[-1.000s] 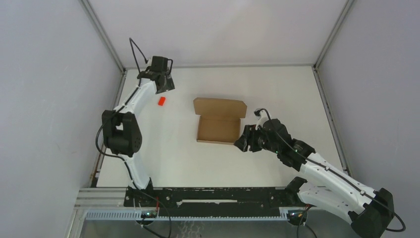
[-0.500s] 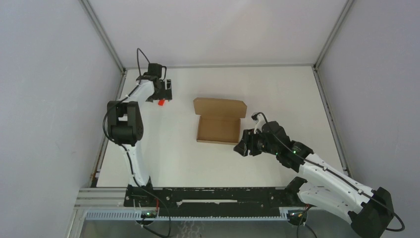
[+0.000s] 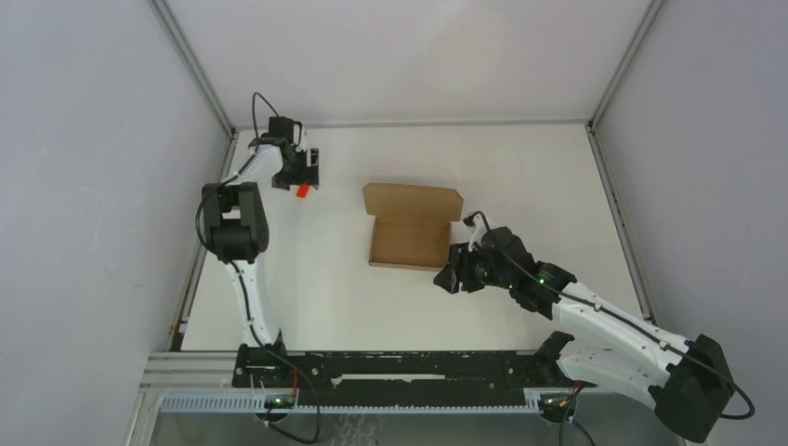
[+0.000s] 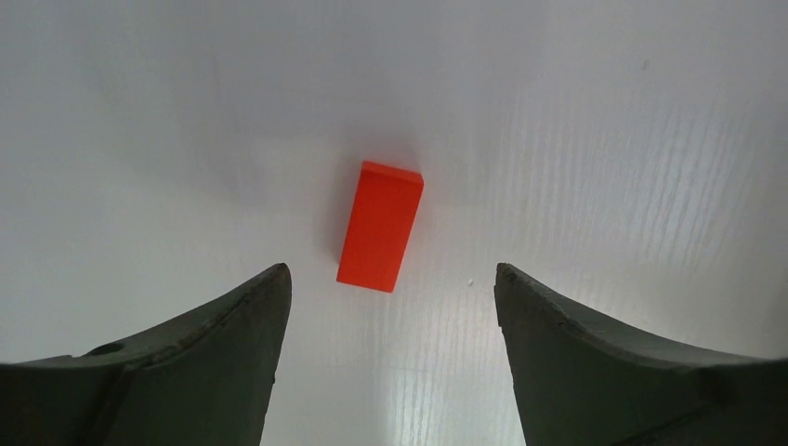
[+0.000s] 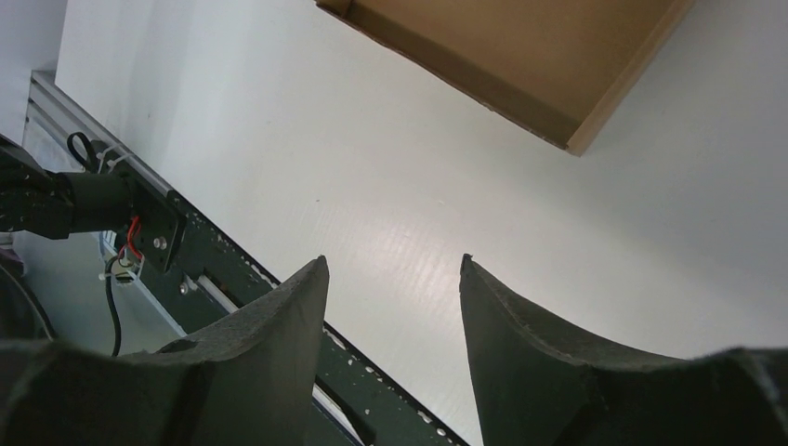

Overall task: Fold the paper box
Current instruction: Pick up the product from the center of the board, then place the product in the paper box, then close the paper box at the center of the board.

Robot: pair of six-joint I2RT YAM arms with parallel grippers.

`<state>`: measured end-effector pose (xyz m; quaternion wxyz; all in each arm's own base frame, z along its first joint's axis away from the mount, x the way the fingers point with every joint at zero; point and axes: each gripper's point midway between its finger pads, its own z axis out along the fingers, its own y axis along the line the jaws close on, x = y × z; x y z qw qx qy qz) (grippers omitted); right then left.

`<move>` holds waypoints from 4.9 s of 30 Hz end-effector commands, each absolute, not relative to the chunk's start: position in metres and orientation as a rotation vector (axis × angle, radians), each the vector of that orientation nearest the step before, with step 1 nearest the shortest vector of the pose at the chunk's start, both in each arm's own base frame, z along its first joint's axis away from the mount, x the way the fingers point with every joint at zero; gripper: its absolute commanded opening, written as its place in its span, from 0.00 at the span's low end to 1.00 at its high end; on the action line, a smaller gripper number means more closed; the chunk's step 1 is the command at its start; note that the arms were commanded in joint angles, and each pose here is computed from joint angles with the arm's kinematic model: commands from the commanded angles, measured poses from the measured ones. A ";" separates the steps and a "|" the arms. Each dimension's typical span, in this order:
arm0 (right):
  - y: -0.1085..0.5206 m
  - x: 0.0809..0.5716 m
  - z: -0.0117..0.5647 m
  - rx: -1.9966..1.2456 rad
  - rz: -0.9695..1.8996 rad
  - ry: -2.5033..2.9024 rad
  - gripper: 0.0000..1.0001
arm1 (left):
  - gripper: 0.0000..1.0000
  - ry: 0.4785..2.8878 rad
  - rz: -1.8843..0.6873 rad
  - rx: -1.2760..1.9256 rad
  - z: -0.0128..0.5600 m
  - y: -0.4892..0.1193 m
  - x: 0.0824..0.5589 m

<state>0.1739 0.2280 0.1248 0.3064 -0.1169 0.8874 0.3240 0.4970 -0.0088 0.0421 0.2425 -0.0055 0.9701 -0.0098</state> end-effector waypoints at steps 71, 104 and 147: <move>0.203 0.166 0.190 -0.207 0.850 2.159 0.61 | 0.35 2.495 -0.093 -0.280 0.119 -0.082 0.362; 0.163 0.176 0.175 -0.087 0.674 2.181 0.64 | 0.49 2.301 -0.414 0.049 0.169 -0.282 0.296; 0.173 0.360 0.216 -0.609 0.503 1.783 0.44 | 0.74 2.028 -0.371 0.374 0.214 -0.161 0.368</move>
